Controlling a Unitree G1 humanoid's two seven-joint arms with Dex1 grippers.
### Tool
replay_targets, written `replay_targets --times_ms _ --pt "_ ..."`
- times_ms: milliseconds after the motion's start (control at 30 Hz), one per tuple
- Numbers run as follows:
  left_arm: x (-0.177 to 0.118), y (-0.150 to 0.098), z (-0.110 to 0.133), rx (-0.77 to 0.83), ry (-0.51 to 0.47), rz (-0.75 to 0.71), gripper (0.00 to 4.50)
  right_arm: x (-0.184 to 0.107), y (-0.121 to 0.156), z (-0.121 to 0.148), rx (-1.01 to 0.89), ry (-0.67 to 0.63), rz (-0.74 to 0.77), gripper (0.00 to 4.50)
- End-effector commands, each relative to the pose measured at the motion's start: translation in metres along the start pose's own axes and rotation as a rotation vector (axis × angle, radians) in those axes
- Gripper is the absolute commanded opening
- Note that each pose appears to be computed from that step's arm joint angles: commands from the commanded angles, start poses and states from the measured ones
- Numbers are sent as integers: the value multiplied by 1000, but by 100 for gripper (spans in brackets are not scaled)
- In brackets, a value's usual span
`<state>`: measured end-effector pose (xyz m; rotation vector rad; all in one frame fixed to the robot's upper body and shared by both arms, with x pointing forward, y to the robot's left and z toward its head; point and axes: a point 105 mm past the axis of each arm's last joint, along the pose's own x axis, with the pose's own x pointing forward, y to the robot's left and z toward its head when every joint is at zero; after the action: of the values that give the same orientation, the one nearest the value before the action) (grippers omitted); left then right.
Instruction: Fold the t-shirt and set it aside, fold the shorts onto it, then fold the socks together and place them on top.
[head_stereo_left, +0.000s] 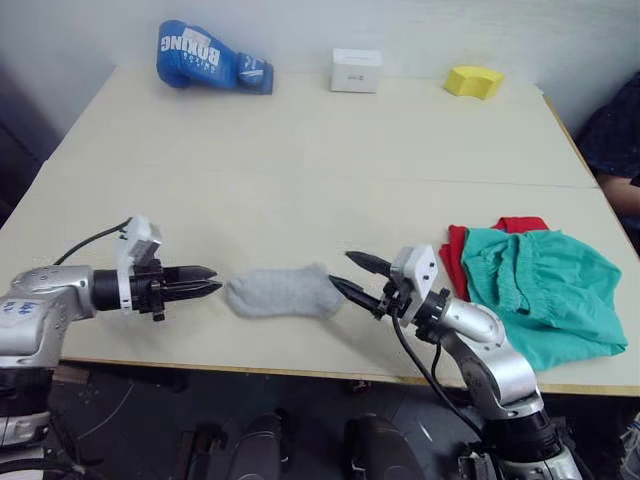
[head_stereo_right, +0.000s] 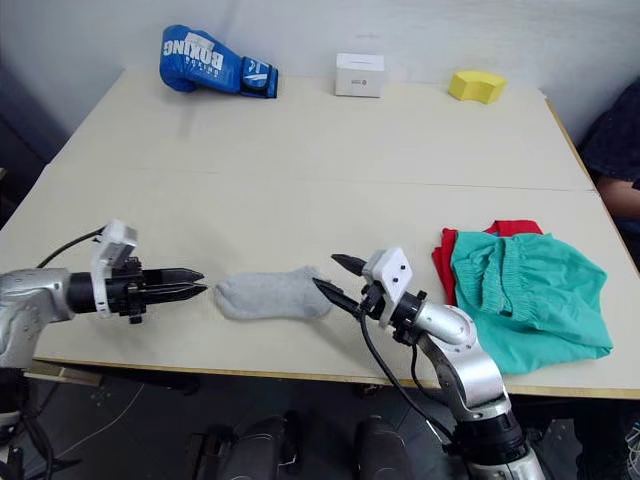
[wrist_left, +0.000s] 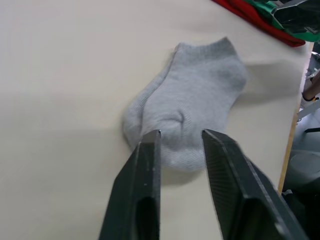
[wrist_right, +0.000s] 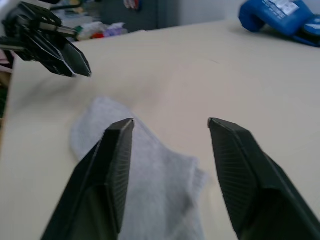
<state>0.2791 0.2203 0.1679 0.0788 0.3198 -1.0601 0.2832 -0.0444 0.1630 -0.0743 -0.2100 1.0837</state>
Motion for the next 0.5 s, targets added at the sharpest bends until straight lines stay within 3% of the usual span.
replay_targets --times_ms 33,133,233,333,500 --pt "16 -13 19 116 -101 2 6 18 23 -2 -37 -7 120 105" --pt "44 -12 6 209 -93 63 0 37 22 -15 -30 7 112 4" --pt "64 -8 -6 210 -114 134 0 48 26 -38 -64 89 147 4" --pt "77 -6 -31 202 -70 207 0 54 29 -58 -97 155 162 4" --pt "77 8 -50 178 -73 383 0 42 15 -73 -124 208 81 4"
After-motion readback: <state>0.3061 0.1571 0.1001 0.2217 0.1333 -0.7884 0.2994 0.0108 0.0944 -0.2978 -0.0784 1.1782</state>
